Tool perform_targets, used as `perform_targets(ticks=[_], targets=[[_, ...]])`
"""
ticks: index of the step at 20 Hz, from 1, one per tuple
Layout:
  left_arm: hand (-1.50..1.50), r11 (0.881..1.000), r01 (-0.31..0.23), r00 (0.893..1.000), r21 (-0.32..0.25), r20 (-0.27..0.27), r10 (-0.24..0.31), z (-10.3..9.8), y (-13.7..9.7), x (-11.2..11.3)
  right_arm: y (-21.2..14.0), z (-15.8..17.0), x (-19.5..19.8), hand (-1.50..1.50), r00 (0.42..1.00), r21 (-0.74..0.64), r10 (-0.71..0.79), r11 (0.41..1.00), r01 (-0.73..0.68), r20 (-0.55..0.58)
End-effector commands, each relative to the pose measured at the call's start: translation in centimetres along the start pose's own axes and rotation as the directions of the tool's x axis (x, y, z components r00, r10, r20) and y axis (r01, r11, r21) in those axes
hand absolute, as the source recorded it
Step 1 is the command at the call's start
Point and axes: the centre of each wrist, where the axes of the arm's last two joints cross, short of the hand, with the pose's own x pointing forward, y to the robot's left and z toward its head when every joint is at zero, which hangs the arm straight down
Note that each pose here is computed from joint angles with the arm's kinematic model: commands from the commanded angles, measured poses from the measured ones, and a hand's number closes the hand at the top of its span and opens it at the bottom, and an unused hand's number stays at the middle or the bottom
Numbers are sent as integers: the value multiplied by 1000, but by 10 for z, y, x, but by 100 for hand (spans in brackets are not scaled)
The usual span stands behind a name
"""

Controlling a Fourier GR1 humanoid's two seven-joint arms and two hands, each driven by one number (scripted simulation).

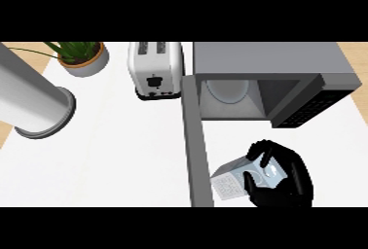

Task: Pick up the milk, place it into the microwave and close the microwave

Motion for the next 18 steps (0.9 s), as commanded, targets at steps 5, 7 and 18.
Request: perform_targets(ticks=[5,7,18], targets=[[-150,1000,9,1000,17,-5,-9,14,22,2,43,-42,32,150,999,-26,26,999,-26,18],[-150,1000,13,1000,25,-6,-13,10,18,2,57,-42,21,150,999,-37,32,999,-30,45],[-150,999,15,1000,34,-22,-14,-10,42,-5,45,-106,-14,150,973,-200,228,953,-228,-26]])
